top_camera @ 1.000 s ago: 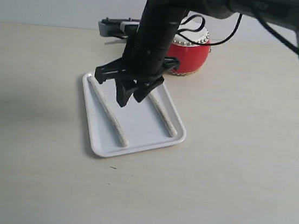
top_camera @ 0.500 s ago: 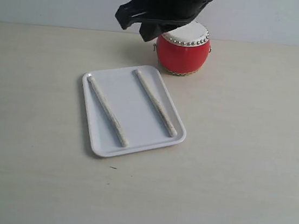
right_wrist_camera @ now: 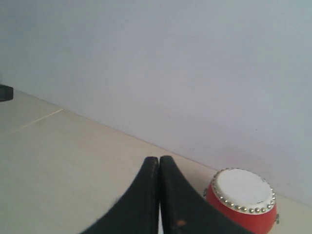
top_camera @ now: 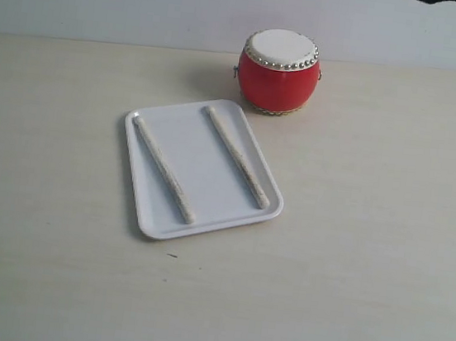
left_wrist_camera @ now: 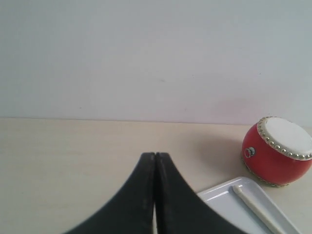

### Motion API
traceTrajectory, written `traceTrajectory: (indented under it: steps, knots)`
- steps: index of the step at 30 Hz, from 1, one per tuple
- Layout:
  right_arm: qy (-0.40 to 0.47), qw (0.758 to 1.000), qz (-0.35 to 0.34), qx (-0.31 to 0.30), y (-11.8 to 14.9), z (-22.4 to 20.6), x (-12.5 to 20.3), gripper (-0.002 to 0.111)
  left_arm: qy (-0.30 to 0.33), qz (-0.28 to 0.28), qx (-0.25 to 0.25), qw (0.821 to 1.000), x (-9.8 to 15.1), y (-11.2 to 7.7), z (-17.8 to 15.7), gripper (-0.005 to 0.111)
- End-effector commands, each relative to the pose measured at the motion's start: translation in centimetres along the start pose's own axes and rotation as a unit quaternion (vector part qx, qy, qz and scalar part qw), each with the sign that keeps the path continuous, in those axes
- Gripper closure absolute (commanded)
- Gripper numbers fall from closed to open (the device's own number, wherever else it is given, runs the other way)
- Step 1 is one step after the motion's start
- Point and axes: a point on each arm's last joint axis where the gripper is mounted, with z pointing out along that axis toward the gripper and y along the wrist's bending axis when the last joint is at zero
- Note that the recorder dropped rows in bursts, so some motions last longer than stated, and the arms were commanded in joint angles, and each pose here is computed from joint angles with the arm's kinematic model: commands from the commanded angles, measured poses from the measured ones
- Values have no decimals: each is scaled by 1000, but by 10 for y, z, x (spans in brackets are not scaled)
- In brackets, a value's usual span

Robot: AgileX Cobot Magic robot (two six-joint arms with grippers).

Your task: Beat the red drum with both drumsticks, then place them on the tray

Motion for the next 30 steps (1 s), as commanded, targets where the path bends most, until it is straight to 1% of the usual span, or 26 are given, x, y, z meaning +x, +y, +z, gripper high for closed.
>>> traceTrajectory:
  steps: [1, 14, 18, 20, 24, 28, 30]
  knots:
    - [-6, 999, 46, 1, 0, -1, 1, 108, 0, -2, 0, 1000, 1, 1, 0, 107]
    - [-6, 999, 47, 0, 0, -1, 1, 108, 1, -3, 0, 1000, 1, 1, 1, 107]
    - [-6, 999, 47, 0, 0, -1, 1, 108, 2, 50, -16, 999, 1, 4, 1, 107]
    - [-6, 999, 47, 0, 0, -1, 1, 108, 1, 61, -22, 998, 0, 4, -1, 107]
    - [-6, 999, 47, 0, 0, -1, 1, 108, -33, 43, -23, 998, -2, -6, -27, 107]
    - [-6, 999, 47, 0, 0, -1, 1, 108, -75, 22, -20, 997, 5, -20, -64, 107]
    - [-6, 999, 47, 0, 0, -1, 1, 108, -101, 11, -16, 995, 13, -28, -86, 107]
